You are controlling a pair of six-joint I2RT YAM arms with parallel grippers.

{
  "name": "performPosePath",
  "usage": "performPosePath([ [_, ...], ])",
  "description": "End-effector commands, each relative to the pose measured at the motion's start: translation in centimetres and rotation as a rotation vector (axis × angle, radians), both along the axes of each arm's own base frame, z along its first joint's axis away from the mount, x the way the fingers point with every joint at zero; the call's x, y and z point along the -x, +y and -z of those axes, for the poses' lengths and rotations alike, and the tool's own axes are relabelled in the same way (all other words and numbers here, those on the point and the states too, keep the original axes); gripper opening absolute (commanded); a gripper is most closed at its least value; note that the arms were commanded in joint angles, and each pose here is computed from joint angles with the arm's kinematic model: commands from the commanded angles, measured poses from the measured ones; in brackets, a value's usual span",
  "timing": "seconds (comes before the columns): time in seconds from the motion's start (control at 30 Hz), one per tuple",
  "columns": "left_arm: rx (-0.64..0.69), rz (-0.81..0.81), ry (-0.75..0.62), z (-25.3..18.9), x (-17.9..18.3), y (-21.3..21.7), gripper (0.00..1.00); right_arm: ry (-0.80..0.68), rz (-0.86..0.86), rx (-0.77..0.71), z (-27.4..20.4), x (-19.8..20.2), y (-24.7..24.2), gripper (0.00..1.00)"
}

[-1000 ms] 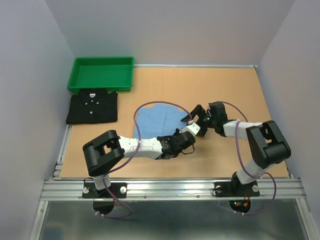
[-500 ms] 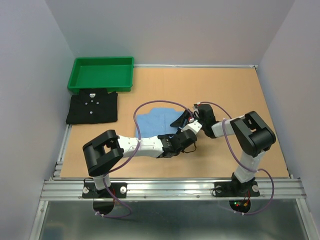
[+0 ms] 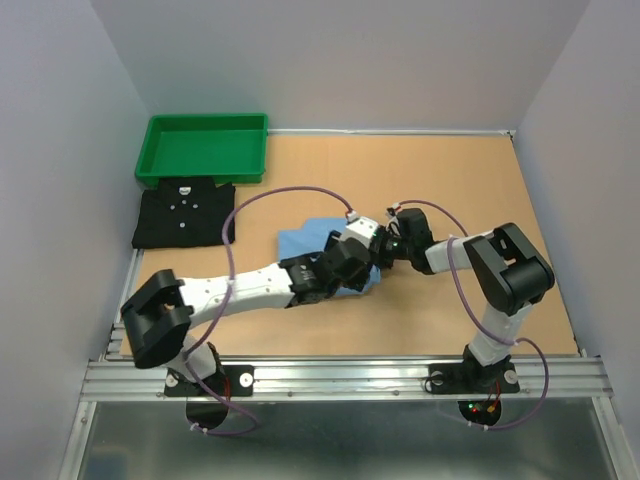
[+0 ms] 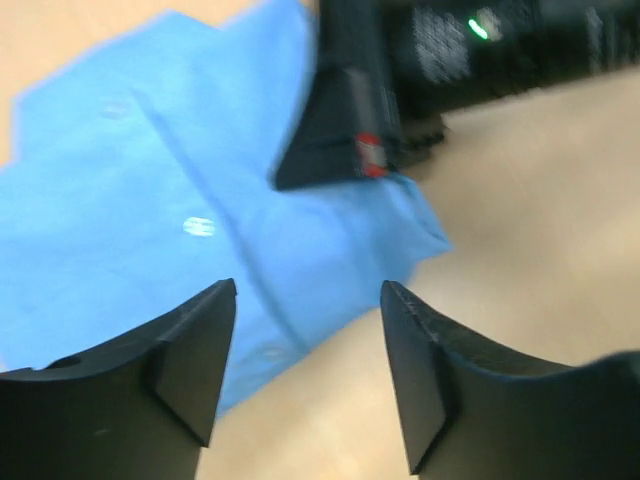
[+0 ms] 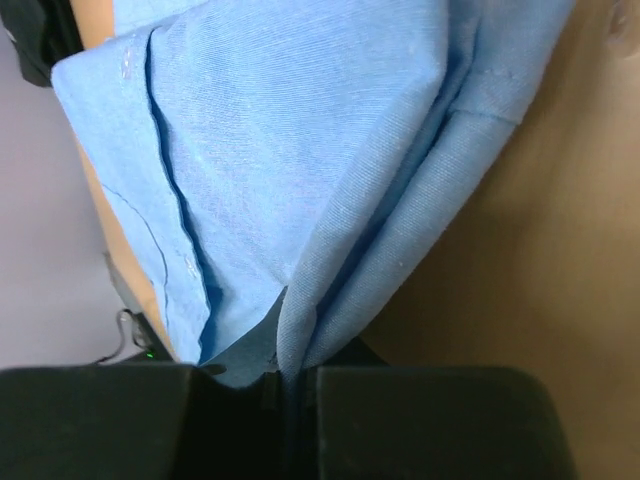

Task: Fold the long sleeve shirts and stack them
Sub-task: Fold the shirt

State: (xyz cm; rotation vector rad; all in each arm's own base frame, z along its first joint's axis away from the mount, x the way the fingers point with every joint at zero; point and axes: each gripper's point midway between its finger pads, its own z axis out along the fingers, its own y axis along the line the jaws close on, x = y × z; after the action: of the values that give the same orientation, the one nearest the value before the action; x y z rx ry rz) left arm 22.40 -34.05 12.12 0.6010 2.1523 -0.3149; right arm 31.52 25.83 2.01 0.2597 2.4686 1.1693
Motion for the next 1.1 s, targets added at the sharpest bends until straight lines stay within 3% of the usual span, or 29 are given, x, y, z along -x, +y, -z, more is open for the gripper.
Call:
performPosePath([
  [0.0,0.132,-0.108,-0.038,-4.8,-2.9,4.2,0.79,-0.055,-0.049,0.16,0.5,-0.7,-2.8,0.01],
  [0.13,0.171,-0.212,-0.069,-7.1,-6.6,10.1,0.88,-0.114,-0.118,0.244,-0.5,-2.0,-4.5,0.01],
  [0.3,0.151,-0.376,-0.127,-8.0,-10.2,18.9,0.89,-0.17,-0.231,0.394,-2.2,-4.0,-8.7,0.0],
  [0.37,0.148,-0.426,-0.141,-7.7,-10.9,21.1,0.89,-0.27,-0.258,0.486,-4.5,-6.5,-10.6,0.01],
  [0.43,0.164,-0.479,-0.139,-6.8,-10.9,22.8,0.89,-0.274,-0.301,0.58,-5.5,-6.7,-12.2,0.01],
  [0.47,0.193,-0.478,-0.144,-6.7,-11.1,22.6,0.89,-0.355,-0.316,0.66,-7.7,-8.8,-13.1,0.01],
  [0.6,0.179,-0.499,-0.124,-6.0,-11.5,23.1,0.89,-0.388,-0.356,0.849,-10.9,-10.8,-15.8,0.01],
  [0.8,0.181,-0.543,-0.117,-5.7,-11.7,23.8,0.89,-0.432,-0.152,1.301,-17.9,-15.8,-23.2,0.01],
  [0.83,0.183,-0.542,-0.116,-5.7,-11.8,23.7,0.89,-0.403,-0.075,1.425,-19.6,-16.1,-25.4,0.01],
  [0.93,0.175,-0.549,-0.104,-5.2,-12.0,23.7,0.89,-0.414,0.035,1.602,-24.7,-16.9,-28.1,0.01],
  [1.07,0.17,-0.559,-0.098,-5.0,-12.2,23.9,0.89,-0.277,0.149,1.9,-29.0,-15.8,-32.0,0.0],
])
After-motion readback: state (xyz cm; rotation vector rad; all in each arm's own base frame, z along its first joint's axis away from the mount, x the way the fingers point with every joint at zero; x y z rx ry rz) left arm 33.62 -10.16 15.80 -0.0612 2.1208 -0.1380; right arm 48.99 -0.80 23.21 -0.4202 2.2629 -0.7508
